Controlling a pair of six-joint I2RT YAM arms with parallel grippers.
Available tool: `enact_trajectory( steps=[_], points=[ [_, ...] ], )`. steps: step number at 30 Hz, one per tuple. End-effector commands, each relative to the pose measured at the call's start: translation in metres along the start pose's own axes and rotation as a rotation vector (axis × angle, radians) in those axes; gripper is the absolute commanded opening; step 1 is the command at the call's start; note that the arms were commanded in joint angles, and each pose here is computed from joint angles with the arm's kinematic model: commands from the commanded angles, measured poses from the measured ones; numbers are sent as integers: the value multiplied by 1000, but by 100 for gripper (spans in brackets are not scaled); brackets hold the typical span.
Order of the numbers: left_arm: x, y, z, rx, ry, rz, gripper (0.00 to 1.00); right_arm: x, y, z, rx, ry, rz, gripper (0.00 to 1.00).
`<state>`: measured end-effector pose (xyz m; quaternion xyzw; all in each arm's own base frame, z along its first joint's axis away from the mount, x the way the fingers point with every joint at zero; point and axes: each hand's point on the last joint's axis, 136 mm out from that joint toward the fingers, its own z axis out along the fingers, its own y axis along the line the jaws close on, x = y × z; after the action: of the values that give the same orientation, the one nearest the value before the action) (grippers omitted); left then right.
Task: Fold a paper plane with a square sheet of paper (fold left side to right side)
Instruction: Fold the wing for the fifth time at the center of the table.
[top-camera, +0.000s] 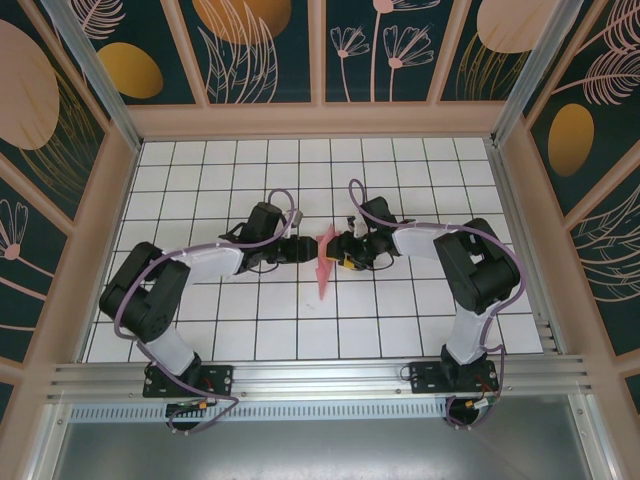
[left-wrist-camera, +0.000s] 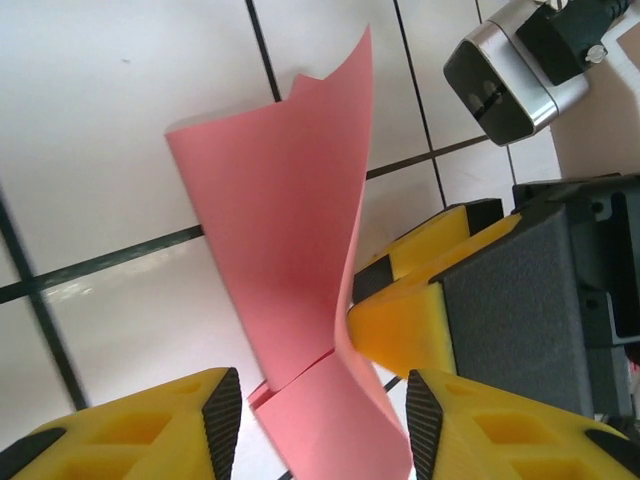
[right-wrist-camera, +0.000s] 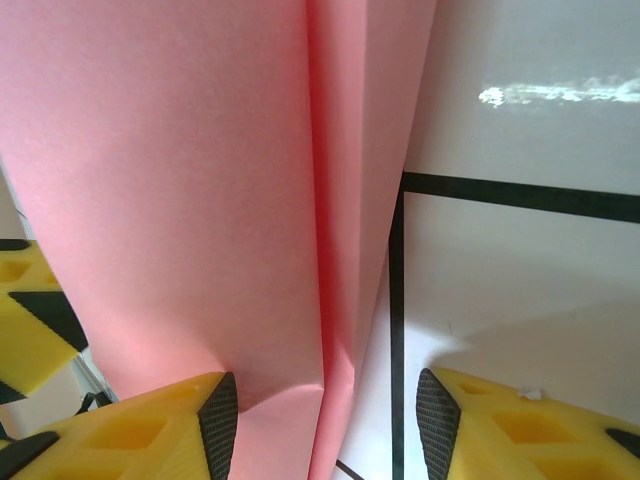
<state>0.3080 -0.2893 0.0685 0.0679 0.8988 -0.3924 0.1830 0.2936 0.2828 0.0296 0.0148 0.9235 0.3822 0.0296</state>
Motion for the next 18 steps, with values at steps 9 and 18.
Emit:
enact_trajectory(
  steps=[9,18],
  points=[
    [-13,-4,29,65,38,-11,26,5,-34,22,118,8,-8,54],
    [-16,12,51,33,66,2,16,5,-33,18,127,2,-35,55]
  ],
)
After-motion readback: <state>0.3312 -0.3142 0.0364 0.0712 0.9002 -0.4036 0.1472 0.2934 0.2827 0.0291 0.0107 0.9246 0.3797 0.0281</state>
